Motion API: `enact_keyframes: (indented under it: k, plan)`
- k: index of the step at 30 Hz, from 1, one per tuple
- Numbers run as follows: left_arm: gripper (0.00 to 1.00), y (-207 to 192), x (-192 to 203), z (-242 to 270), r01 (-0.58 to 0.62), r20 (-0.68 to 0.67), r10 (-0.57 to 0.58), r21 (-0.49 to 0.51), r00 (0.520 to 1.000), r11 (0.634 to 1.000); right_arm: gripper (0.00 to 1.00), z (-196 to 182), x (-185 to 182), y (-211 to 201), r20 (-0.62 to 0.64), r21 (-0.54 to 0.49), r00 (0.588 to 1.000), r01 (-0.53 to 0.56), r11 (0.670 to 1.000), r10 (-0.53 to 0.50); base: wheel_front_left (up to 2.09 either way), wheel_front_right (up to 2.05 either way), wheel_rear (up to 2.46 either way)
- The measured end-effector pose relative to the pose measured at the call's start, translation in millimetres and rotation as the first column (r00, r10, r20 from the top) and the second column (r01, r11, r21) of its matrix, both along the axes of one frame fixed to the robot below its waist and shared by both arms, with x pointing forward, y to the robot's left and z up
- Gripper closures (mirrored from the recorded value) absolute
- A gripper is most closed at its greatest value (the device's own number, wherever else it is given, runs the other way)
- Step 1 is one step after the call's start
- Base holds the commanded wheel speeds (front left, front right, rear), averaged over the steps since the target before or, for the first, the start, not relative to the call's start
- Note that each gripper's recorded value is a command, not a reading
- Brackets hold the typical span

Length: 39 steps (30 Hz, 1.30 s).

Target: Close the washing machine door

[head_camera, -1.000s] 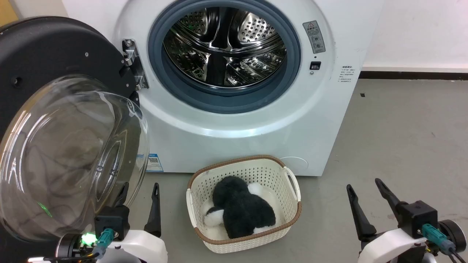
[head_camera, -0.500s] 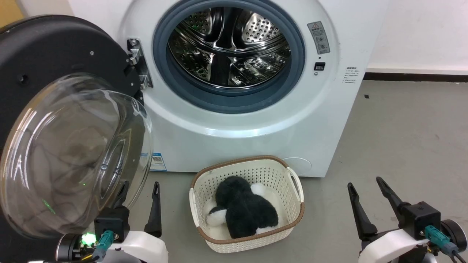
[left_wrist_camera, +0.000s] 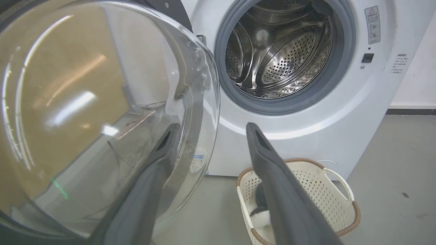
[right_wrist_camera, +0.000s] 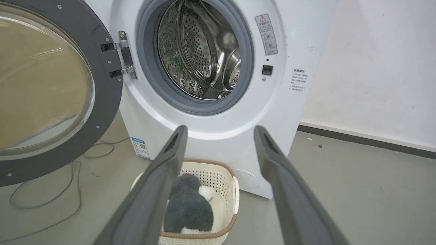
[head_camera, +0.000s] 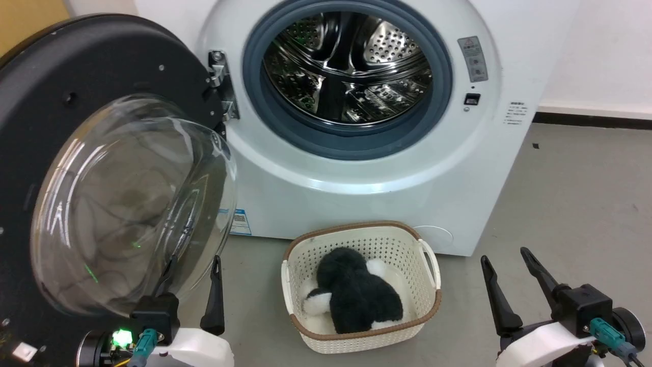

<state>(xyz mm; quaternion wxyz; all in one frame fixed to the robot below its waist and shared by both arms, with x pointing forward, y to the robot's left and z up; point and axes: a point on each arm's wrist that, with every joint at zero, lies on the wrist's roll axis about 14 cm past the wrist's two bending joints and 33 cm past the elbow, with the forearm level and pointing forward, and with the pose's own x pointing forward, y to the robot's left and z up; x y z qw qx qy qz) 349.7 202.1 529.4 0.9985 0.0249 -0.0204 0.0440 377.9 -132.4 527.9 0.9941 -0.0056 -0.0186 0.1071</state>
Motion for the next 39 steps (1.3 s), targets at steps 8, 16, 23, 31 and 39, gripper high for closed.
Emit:
enact_keyframes:
  k: [8,16,23,31,39]
  plan:
    - [0.0,14,-12,3,-0.049,0.021,0.049,0.001,0.999,0.999,0.0,3,4,19,0.016,0.013,0.998,-0.056,0.998,0.056,0.0,0.0,0.0]
    - [0.0,31,-26,7,-0.107,0.043,0.107,0.001,0.993,0.994,0.0,5,8,41,0.029,0.03,0.992,-0.12,0.992,0.119,0.0,0.0,0.0]
    - [0.0,45,-41,6,-0.16,0.053,0.16,-0.002,0.986,0.987,0.0,5,10,61,0.035,0.04,0.984,-0.177,0.983,0.176,0.0,0.0,0.0]
    - [0.0,59,-53,10,-0.218,0.071,0.218,-0.002,0.973,0.976,0.0,-1,11,83,0.025,0.056,0.97,-0.242,0.969,0.241,0.0,0.0,0.0]
    - [0.0,72,-67,11,-0.276,0.084,0.275,0.002,0.958,0.961,0.0,-3,13,105,0.024,0.063,0.952,-0.306,0.95,0.305,0.0,0.0,0.0]
